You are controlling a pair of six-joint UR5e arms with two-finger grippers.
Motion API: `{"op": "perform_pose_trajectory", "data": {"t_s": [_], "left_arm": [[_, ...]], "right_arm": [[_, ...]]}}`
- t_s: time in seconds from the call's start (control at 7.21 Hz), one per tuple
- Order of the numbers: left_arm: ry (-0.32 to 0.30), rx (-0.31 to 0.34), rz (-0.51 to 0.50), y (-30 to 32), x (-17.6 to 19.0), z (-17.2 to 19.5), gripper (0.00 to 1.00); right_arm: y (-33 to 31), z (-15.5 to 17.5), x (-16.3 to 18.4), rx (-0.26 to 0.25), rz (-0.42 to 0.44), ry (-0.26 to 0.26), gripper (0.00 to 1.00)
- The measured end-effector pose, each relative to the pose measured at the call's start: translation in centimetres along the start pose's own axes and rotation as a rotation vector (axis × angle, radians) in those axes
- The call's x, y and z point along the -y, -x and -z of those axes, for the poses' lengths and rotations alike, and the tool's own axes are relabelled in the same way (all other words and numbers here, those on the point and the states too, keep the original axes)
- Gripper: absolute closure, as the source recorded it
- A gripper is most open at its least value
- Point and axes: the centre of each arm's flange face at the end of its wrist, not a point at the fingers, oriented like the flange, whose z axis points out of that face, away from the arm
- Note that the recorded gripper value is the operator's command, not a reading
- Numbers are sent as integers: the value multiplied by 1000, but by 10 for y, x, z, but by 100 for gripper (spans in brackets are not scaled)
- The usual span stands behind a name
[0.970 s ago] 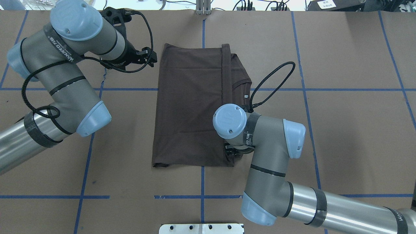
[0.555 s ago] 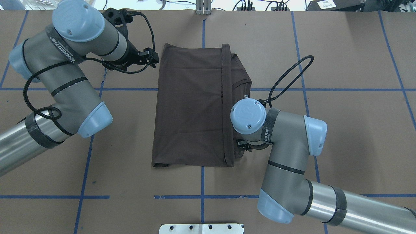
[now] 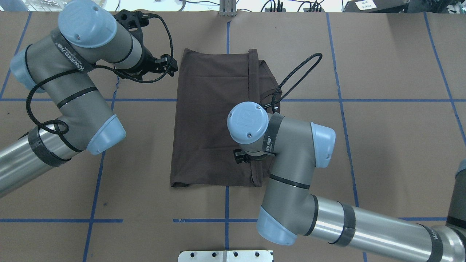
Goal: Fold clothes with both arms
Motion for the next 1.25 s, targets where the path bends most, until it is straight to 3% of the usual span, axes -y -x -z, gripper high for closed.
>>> {"op": "perform_pose_trajectory", "data": {"t_s": [0.42, 1.25], "left_arm": [[-1, -3, 2, -1, 0, 0, 0], [-1, -3, 5, 0, 0, 0, 0]], "right_arm": [[27, -22, -10, -31, 19, 35, 0], [15, -42, -18, -102, 12, 83, 0]]}}
